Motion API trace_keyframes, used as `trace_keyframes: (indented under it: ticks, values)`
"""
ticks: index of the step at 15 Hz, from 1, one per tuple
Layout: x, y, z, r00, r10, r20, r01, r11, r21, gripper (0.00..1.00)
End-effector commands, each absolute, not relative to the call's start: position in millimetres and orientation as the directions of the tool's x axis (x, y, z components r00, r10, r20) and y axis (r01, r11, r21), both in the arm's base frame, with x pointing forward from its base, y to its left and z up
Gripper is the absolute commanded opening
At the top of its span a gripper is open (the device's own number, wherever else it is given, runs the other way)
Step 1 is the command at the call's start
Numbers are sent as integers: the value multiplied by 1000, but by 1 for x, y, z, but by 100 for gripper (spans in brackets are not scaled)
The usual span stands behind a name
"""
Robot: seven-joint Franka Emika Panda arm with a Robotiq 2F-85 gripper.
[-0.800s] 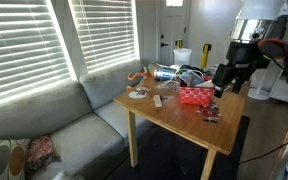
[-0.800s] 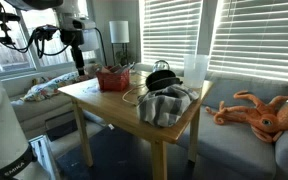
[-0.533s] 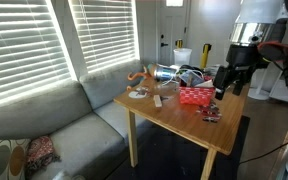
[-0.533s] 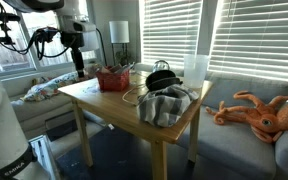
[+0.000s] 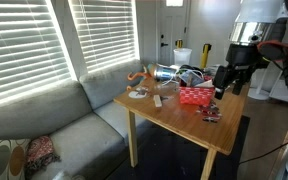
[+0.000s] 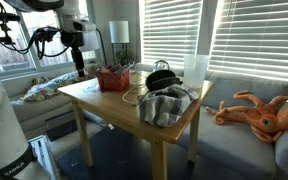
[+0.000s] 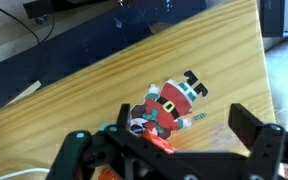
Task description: Put the plank toy in the red box
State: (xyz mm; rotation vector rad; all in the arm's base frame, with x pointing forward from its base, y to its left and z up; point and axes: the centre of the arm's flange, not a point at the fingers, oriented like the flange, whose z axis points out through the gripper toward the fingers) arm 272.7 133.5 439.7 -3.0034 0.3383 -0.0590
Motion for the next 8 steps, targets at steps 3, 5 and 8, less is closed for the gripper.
trace_keyframes:
  ticks: [3,5,8]
  values:
    - [323,199,455,944,-325,56,-313,-936,-159,100]
    - [342,232,455,907,-412,89,-400,-907,-129,100]
    - [368,276,449,839,-520,162,-506,-854,-117,100]
